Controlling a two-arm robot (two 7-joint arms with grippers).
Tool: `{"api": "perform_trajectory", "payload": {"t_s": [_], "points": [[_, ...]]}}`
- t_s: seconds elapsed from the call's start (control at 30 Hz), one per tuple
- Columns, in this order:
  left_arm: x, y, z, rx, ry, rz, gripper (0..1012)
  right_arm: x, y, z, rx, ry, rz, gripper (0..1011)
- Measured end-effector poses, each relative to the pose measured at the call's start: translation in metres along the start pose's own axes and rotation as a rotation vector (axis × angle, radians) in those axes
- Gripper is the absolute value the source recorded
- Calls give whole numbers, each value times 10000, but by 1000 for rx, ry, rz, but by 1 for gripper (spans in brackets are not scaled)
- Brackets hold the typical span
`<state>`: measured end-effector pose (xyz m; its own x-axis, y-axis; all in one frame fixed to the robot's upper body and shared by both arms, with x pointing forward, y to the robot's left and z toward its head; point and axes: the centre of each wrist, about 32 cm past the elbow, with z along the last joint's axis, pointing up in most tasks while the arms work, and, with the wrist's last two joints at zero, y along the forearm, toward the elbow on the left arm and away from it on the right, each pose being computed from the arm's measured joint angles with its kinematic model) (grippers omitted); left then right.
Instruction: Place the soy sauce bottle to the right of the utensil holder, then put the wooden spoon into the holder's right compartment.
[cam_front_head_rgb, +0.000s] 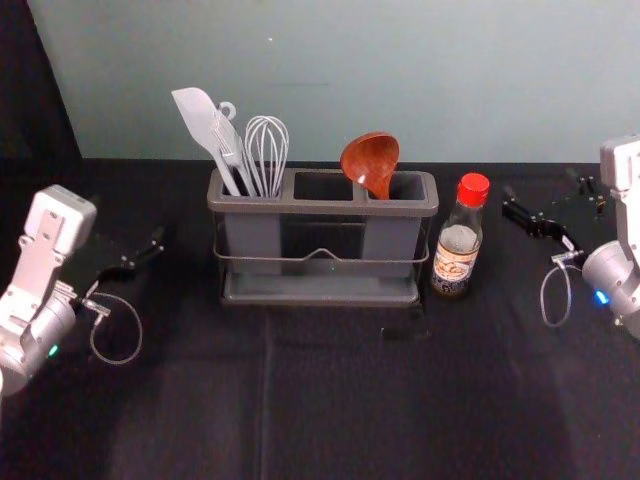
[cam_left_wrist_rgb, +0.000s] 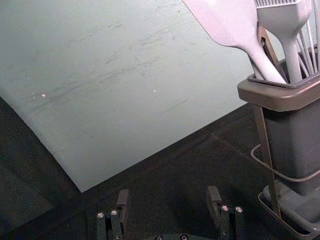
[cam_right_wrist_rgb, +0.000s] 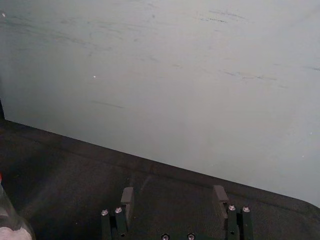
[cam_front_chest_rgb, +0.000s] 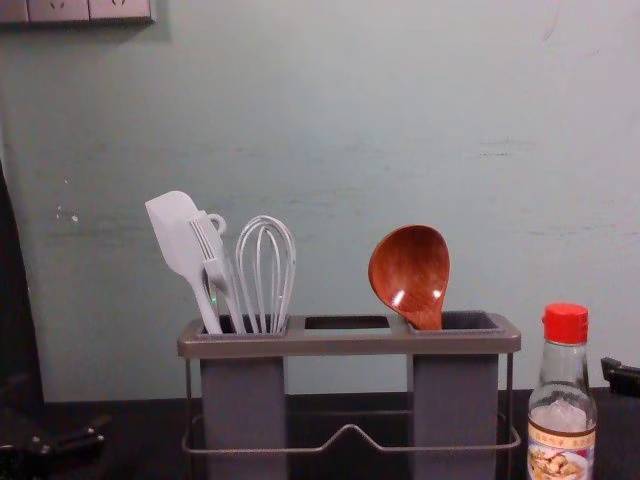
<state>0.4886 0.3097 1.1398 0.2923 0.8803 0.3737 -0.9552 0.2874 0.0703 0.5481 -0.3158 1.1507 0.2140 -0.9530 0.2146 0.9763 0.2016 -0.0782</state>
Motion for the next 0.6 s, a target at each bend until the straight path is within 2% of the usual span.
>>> {"api": "perform_trajectory", "payload": {"t_s": [0.6], "points": [[0,0,0,0,0,0,1000,0,0,0,0,1,0,1003]]}}
